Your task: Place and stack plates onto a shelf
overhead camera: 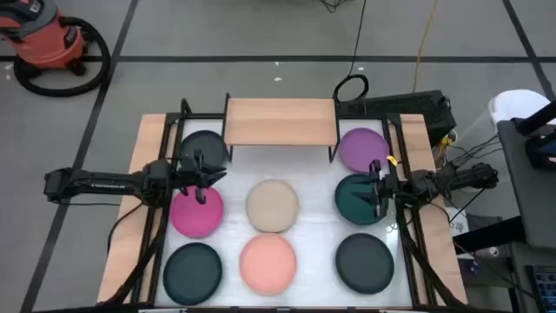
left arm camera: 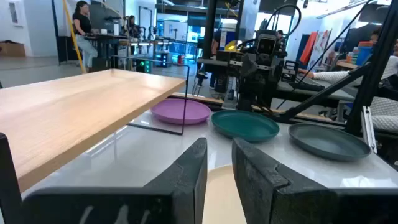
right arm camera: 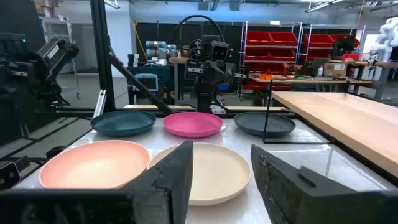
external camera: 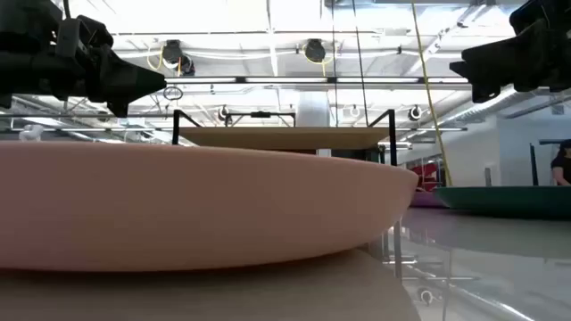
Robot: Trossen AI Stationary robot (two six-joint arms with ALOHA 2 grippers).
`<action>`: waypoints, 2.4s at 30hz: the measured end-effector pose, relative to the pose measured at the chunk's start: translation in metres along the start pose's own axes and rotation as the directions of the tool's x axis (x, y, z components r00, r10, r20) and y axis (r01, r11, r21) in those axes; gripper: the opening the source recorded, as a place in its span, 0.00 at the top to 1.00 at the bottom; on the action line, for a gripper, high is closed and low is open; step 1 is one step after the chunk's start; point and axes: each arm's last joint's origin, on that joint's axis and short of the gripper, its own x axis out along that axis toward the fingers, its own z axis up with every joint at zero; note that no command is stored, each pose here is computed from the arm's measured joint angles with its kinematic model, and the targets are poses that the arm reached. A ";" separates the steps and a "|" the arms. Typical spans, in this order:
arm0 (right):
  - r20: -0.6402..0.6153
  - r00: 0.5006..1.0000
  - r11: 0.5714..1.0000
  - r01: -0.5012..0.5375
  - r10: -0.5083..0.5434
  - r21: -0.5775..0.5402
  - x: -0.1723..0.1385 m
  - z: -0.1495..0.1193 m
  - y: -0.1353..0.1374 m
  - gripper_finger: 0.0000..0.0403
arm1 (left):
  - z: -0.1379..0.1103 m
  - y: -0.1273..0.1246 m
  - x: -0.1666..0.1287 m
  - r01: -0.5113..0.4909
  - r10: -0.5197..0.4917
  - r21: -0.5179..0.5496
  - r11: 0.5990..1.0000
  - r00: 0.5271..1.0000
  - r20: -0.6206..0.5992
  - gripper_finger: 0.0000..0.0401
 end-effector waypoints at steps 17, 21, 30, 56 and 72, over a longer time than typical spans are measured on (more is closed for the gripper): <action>0.000 1.000 1.000 0.000 0.000 0.000 0.000 0.000 0.000 0.64 | 0.000 0.000 0.000 0.000 0.000 0.000 1.000 1.000 0.000 0.80; 0.000 1.000 1.000 0.000 0.000 0.000 0.000 0.000 0.000 0.64 | 0.000 0.000 0.000 0.000 0.000 0.000 1.000 1.000 0.000 0.80; 0.000 1.000 0.978 0.000 0.000 -0.208 0.000 0.000 0.000 0.64 | 0.000 0.000 0.000 0.000 0.000 0.000 1.000 1.000 0.000 0.80; 0.436 0.900 0.978 0.094 -0.004 -0.185 -0.010 0.043 -0.002 0.64 | 0.000 0.000 0.000 0.000 0.000 0.000 1.000 1.000 0.001 0.80; 0.318 0.930 0.909 0.283 -0.183 -0.305 0.006 0.064 -0.004 0.64 | 0.000 0.000 0.000 0.000 0.000 0.000 1.000 1.000 0.000 0.80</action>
